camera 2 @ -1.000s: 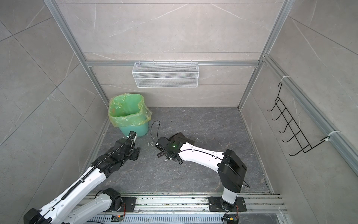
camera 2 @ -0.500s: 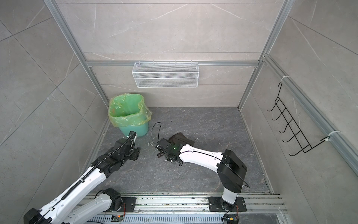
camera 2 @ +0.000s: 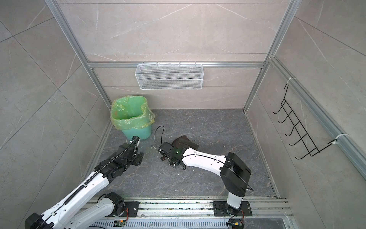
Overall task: Sweep away the paper scraps from the table
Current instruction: 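Lay the broom onto the dustpan with the right gripper, then open the right gripper to release the broom and lift away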
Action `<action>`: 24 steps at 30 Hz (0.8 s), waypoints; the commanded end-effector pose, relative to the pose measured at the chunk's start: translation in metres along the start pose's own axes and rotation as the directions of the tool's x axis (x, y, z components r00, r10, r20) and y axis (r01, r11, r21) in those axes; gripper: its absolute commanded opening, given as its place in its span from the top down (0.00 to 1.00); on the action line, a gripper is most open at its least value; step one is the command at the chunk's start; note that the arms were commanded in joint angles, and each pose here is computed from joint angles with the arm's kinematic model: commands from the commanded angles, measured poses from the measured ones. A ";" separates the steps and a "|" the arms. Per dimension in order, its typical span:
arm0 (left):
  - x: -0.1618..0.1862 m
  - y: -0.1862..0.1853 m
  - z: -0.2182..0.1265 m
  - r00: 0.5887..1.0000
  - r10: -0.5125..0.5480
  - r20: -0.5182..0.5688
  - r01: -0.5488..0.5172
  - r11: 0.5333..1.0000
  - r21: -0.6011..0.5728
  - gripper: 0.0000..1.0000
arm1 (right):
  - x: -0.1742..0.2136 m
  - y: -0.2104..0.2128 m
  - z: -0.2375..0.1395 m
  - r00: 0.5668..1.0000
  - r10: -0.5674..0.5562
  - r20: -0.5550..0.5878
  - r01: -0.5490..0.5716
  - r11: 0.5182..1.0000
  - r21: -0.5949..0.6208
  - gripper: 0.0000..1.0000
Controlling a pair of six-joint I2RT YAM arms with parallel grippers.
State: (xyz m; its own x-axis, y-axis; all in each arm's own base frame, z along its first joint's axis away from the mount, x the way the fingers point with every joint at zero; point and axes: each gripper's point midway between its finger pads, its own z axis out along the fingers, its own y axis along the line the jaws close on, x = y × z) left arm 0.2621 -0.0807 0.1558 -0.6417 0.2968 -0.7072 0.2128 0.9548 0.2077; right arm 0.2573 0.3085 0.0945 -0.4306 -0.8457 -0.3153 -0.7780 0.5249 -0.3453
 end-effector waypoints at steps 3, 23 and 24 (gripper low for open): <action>-0.008 0.005 -0.006 0.998 -0.048 0.041 0.049 0.999 -0.011 0.27 | 0.047 0.069 0.016 0.982 -0.025 -0.187 -0.035 0.951 -0.308 0.45; -0.002 0.005 0.000 0.998 -0.054 0.029 0.055 0.998 -0.020 0.27 | 0.065 0.083 0.020 0.968 -0.054 -0.243 -0.040 0.930 -0.366 0.31; -0.002 0.005 0.000 0.998 -0.054 0.028 0.055 0.998 -0.021 0.27 | 0.066 0.082 0.020 0.968 -0.053 -0.244 -0.041 0.930 -0.364 0.28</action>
State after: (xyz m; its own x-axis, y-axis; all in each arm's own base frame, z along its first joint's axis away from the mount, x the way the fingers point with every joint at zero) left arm 0.2600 -0.0793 0.1530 -0.6440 0.2825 -0.7110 0.2024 0.9591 0.1978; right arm 0.1965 0.3067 0.0380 -0.4715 -0.8695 -0.1469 -0.8726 0.4841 -0.0645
